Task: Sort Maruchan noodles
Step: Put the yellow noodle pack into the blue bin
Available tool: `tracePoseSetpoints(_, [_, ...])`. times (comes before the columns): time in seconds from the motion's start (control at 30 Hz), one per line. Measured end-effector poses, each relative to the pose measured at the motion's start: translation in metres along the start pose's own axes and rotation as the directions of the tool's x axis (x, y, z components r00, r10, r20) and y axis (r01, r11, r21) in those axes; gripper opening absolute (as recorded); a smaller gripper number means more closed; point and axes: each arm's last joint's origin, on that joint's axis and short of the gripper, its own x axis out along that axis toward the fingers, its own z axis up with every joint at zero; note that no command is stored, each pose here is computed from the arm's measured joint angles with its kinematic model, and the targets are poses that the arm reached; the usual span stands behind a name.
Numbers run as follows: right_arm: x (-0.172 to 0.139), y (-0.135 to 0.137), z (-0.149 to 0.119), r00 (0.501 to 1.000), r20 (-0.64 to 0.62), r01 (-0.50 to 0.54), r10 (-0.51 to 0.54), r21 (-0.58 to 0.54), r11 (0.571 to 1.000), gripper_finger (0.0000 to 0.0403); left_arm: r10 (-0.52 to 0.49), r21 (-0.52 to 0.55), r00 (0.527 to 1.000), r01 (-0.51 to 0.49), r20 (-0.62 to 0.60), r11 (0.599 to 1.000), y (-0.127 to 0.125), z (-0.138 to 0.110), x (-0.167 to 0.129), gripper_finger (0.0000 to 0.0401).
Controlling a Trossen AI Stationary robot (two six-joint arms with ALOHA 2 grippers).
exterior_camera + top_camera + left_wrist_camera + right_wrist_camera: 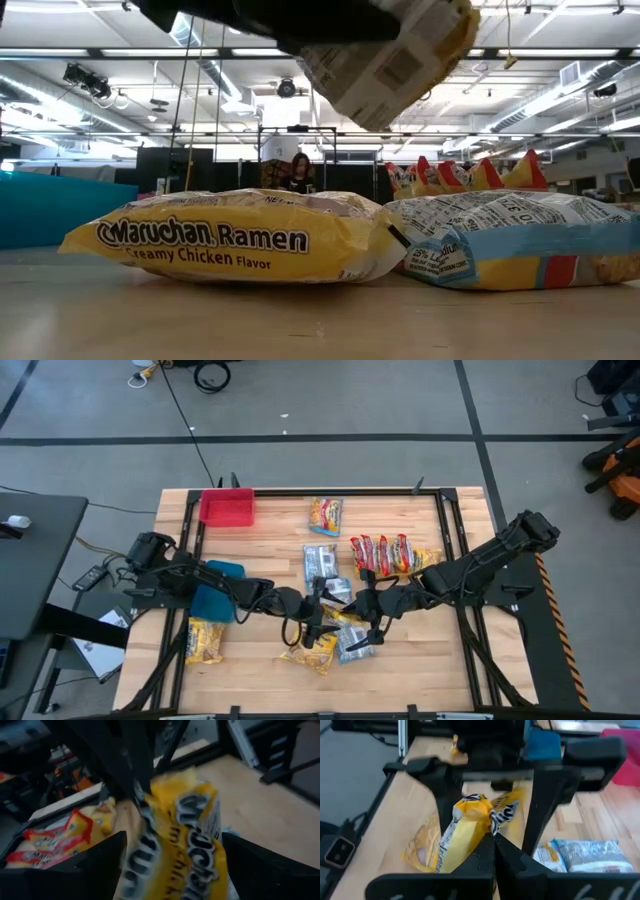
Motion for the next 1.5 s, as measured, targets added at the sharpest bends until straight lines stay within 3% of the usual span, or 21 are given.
tracePoseSetpoints(0.2, [0.002,-0.005,0.005,0.999,0.041,-0.015,0.015,0.005,1.0,0.0006,0.078,0.073,0.996,-0.076,-0.032,0.994,0.002,-0.003,0.001,0.029])
tracePoseSetpoints(0.47, [0.001,-0.006,0.007,0.998,0.053,-0.016,0.015,0.023,1.0,0.0039,0.145,0.098,0.983,-0.134,-0.114,0.986,0.007,-0.004,-0.006,0.0154])
tracePoseSetpoints(0.63, [-0.021,-0.009,0.016,0.993,0.114,0.031,-0.029,-0.02,0.999,0.0095,0.141,0.11,0.969,-0.12,-0.203,0.987,0.02,0.007,-0.031,0.0154])
tracePoseSetpoints(0.77, [-0.051,-0.015,0.023,0.986,0.161,0.053,-0.051,-0.012,0.999,0.0131,0.115,0.088,0.93,-0.089,-0.35,0.992,0.028,0.016,-0.073,0.0154])
tracePoseSetpoints(1.0, [-0.073,-0.017,0.018,0.992,0.119,0.033,-0.038,0.041,0.999,0.0135,0.046,-0.066,0.795,-0.107,-0.604,0.992,0.042,0.017,-0.175,0.0158])
tracePoseSetpoints(1.07, [-0.07,-0.015,0.016,0.994,0.106,0.036,-0.039,0.036,0.999,0.0134,0.025,-0.118,0.708,-0.153,-0.706,0.981,0.047,0.009,-0.203,0.0158])
tracePoseSetpoints(1.23, [-0.053,-0.011,0.012,0.996,0.067,0.056,-0.056,0.016,0.998,0.0133,0.011,-0.145,0.42,-0.339,-0.907,0.93,0.056,-0.011,-0.251,0.0157])
tracePoseSetpoints(1.27, [-0.049,-0.01,0.011,0.996,0.058,0.07,-0.07,0.01,0.998,0.0133,0.015,-0.138,0.394,-0.356,-0.919,0.924,0.057,-0.013,-0.254,0.0157])
tracePoseSetpoints(1.4, [-0.033,-0.01,0.007,0.995,0.033,0.096,-0.096,-0.002,0.995,0.0133,0.019,-0.129,0.39,-0.351,-0.921,0.928,0.058,-0.013,-0.25,0.0157])
tracePoseSetpoints(1.5, [-0.023,-0.009,0.005,0.996,0.015,0.084,-0.084,0.006,0.996,0.0133,0.027,-0.104,0.341,-0.36,-0.94,0.927,0.061,-0.021,-0.244,0.0157])
